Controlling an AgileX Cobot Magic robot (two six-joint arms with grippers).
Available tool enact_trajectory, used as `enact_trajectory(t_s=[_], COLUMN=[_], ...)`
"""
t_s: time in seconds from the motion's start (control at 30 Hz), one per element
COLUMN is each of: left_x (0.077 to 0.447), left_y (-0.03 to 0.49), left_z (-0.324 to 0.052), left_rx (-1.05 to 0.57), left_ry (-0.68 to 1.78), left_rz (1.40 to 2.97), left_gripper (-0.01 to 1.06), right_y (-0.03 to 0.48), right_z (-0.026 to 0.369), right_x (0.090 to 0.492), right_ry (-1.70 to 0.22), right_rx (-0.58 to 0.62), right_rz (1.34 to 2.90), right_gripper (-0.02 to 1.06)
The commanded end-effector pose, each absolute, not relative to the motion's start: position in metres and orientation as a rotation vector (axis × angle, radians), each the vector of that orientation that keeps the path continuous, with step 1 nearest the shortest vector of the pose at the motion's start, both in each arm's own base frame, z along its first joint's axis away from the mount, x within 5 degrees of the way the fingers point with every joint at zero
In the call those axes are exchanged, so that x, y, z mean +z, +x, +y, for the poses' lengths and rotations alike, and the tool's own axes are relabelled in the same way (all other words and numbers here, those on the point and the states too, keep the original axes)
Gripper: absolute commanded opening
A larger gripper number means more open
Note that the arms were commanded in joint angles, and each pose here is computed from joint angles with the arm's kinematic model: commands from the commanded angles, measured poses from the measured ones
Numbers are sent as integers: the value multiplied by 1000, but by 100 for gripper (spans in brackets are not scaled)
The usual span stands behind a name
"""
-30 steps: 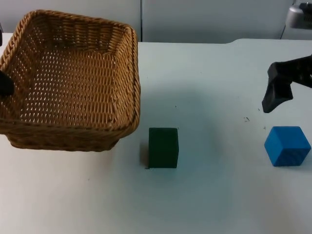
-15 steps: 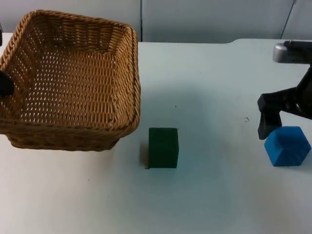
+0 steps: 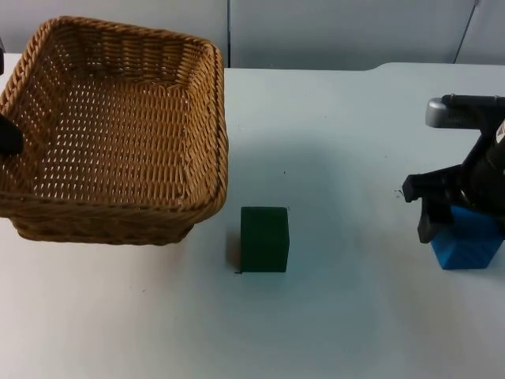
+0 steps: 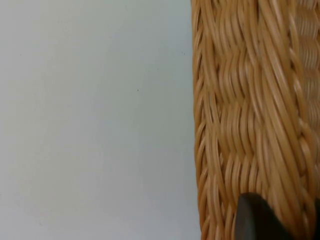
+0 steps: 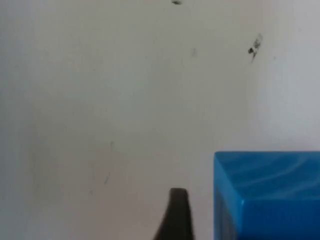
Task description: Pick up the basket with the left hand and place the blue cube into the basket with the right hand.
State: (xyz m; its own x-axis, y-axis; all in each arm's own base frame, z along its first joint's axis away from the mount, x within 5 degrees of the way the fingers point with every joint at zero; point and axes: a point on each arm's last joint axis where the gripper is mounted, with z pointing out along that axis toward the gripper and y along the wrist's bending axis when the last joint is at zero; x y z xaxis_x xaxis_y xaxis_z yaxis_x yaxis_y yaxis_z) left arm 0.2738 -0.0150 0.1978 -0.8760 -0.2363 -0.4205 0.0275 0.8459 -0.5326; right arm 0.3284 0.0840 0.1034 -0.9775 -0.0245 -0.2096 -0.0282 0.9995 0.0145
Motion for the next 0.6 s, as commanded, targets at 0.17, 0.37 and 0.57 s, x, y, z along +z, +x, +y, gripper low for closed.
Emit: enact_trajectory(t_s=[0.17,0.37,0.57], left_x=[202,202,202], left_y=[272,272,272], left_z=[-17,-17,-17], left_rx=[-779,-783,-783], left_ry=[-170,-168,-168], left_rz=[2520,2521,2521], left_gripper=[0,0,0], right_y=[330,331,329], right_z=[87,88,87], right_x=[103,106,126], right_ry=[-26,-26,-27], right_rx=[36,42,52], right_rz=[2915,2899,2866], right_gripper=[32,0,0])
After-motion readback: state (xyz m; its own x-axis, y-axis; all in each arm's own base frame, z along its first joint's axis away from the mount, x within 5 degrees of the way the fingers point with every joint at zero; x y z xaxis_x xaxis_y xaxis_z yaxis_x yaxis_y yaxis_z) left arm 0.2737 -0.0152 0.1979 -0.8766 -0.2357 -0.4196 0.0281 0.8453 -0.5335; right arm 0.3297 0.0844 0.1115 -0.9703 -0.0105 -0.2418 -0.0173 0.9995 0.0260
